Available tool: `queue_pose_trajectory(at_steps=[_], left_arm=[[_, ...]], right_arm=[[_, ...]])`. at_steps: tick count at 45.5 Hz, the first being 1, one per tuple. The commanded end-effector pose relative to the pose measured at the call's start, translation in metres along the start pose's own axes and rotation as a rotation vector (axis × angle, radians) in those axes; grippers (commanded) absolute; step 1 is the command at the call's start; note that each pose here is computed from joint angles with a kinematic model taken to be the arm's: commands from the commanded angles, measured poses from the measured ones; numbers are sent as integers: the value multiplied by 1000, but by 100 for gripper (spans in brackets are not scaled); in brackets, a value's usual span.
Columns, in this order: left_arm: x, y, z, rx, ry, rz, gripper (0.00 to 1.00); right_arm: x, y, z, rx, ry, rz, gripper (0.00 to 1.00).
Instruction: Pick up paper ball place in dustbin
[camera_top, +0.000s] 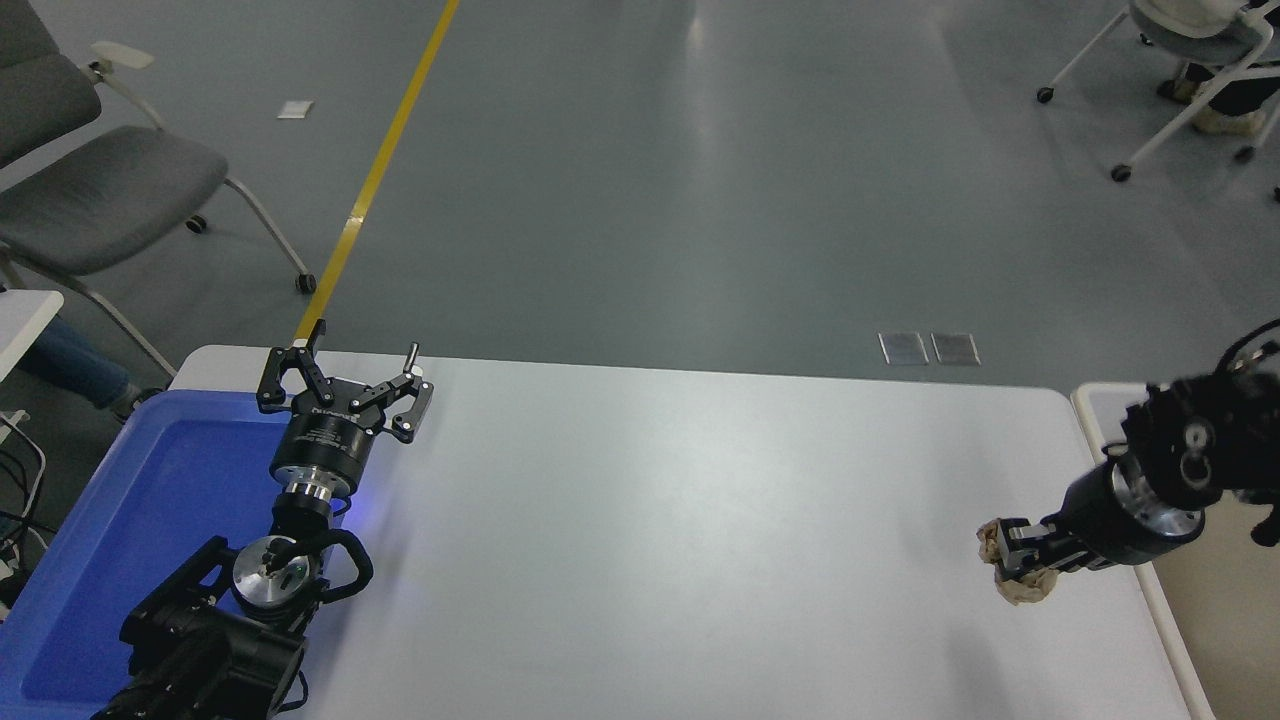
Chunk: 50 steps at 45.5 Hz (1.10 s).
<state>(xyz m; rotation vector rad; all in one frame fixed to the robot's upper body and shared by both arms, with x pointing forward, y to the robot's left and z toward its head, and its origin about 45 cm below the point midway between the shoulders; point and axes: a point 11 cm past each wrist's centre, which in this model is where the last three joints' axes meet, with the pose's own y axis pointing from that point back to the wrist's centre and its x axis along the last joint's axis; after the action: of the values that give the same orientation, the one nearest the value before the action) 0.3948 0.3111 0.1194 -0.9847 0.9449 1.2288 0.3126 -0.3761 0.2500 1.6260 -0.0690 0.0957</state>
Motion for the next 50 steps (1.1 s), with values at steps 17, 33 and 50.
queue_pose_trajectory(at_steps=[17, 33, 50], left_arm=[[0, 0, 0, 1, 0, 0, 99], [0, 0, 0, 1, 0, 0, 99], [0, 0, 0, 1, 0, 0, 99]], right_arm=[[28, 156, 23, -75, -8, 217, 0], [29, 179, 72, -107, -152, 325, 0], [46, 117, 216, -85, -773, 890, 0]])
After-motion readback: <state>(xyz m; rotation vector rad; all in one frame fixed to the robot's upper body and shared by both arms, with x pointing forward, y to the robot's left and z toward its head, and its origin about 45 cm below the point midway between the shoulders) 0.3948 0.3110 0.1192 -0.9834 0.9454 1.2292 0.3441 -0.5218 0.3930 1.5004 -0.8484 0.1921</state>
